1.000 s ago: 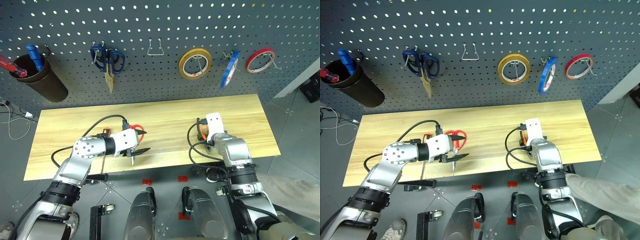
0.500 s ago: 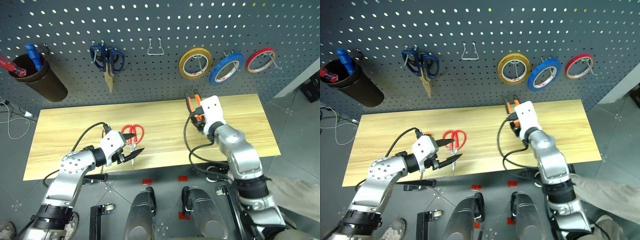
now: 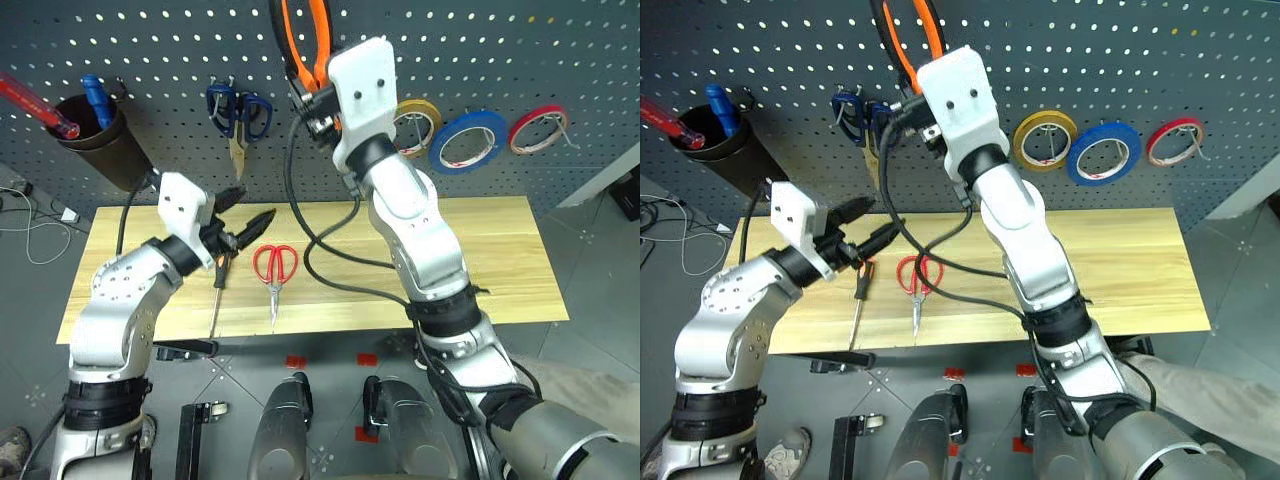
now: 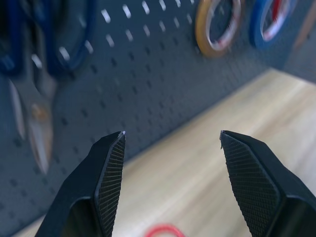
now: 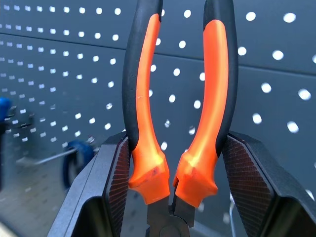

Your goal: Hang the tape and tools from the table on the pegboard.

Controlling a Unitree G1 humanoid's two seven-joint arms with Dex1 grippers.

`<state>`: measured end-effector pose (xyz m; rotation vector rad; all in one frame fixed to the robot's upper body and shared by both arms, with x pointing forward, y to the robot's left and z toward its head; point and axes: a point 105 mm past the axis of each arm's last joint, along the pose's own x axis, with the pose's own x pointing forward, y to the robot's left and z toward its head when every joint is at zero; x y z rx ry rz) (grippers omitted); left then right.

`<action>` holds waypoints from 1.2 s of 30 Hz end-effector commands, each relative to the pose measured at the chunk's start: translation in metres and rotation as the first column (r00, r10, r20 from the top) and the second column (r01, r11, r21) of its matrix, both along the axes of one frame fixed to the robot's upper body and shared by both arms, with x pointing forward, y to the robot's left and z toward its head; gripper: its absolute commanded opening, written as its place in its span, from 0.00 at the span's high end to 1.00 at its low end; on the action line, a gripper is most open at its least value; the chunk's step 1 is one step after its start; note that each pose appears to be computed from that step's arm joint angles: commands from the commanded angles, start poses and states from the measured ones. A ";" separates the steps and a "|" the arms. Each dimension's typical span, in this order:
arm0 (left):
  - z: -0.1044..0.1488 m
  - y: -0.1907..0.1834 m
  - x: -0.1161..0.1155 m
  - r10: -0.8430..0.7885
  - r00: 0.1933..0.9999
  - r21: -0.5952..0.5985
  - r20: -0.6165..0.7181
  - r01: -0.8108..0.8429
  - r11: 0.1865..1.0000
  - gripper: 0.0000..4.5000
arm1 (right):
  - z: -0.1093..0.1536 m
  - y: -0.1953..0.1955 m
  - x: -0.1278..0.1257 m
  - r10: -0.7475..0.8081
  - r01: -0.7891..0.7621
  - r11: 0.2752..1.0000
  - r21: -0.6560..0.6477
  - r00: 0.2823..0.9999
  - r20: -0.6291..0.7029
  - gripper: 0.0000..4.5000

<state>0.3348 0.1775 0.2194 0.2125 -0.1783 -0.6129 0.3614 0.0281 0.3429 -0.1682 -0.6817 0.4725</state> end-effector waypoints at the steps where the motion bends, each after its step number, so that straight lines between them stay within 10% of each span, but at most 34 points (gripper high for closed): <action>1: 0.010 -0.003 0.001 -0.005 1.000 -0.020 0.020 0.005 1.000 0.28 | 0.034 0.006 -0.006 0.006 -0.014 0.998 0.060 0.990 0.141 0.44; 7: 0.009 -0.015 0.006 -0.050 0.999 -0.019 0.017 0.050 0.999 0.28 | 0.046 0.004 0.016 -0.055 0.043 0.997 0.064 0.977 0.205 0.44; 22: -0.015 -0.023 0.013 -0.063 0.998 -0.041 -0.026 0.061 0.997 0.28 | -0.031 -0.009 0.052 -0.161 0.160 0.987 0.013 0.984 0.072 0.44; 28: -0.040 -0.018 0.018 0.014 0.993 -0.043 -0.119 -0.020 0.999 0.28 | -0.050 -0.023 0.060 -0.118 0.127 0.990 0.064 0.985 -0.123 0.00; 36: -0.089 -0.012 0.012 0.186 0.931 0.043 -0.314 -0.182 0.982 0.00 | -0.101 -0.047 0.006 -0.036 0.010 0.994 -0.112 0.972 -0.232 0.00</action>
